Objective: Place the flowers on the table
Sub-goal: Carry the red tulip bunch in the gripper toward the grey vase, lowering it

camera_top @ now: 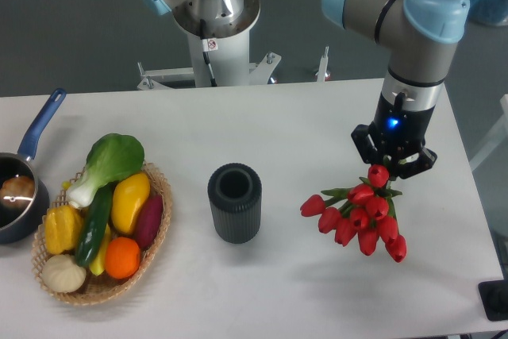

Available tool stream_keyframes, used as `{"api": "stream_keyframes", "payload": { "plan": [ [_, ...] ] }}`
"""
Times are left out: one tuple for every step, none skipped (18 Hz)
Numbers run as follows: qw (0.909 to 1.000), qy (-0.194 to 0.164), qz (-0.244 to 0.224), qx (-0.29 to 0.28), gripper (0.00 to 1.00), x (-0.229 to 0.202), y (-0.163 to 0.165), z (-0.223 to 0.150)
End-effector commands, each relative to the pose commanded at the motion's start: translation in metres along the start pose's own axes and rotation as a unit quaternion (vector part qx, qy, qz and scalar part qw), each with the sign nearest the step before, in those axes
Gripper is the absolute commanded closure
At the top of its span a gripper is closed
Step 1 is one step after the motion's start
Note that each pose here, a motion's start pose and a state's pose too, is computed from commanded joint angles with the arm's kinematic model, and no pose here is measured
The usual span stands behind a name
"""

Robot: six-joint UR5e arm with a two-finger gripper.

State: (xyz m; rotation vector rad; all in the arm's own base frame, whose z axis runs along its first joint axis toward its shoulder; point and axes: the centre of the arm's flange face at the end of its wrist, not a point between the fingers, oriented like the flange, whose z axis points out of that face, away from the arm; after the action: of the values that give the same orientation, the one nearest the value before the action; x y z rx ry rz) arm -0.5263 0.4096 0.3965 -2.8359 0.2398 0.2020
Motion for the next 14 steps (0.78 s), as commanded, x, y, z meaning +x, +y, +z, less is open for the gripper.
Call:
{"api": "stream_keyframes", "payload": {
  "plan": [
    [1.0,0.001,0.003,-0.007,0.97,0.002,-0.003,0.003],
    [0.9999,0.001,0.005,-0.01,0.97,0.002,-0.004,0.005],
    [0.9999,0.002,0.005,-0.011,0.96,0.002,-0.004,0.005],
    [0.9999,0.002,0.005,-0.013,0.95,0.001,-0.004,0.007],
    [0.9998,0.003,0.005,-0.019,0.95,0.001,-0.003,0.009],
    [0.9997,0.002,0.005,-0.023,0.94,0.001,-0.002,0.01],
    [0.9996,0.004,0.006,-0.028,0.94,0.003,-0.002,0.013],
    [0.9995,0.008,0.006,-0.031,0.94,0.002,-0.001,0.019],
    [0.9994,0.013,0.01,-0.032,0.94,0.007,-0.005,0.025],
    [0.9992,0.019,0.01,-0.035,0.94,0.011,-0.004,0.032],
    [0.9989,0.023,0.009,-0.039,0.94,0.013,-0.002,0.038],
    [0.9986,0.024,0.008,-0.046,0.94,0.013,0.001,0.04],
    [0.9982,0.027,0.008,-0.052,0.94,0.017,0.001,0.044],
    [0.9975,0.033,0.008,-0.062,0.94,0.022,0.006,0.048]
  ]
}}
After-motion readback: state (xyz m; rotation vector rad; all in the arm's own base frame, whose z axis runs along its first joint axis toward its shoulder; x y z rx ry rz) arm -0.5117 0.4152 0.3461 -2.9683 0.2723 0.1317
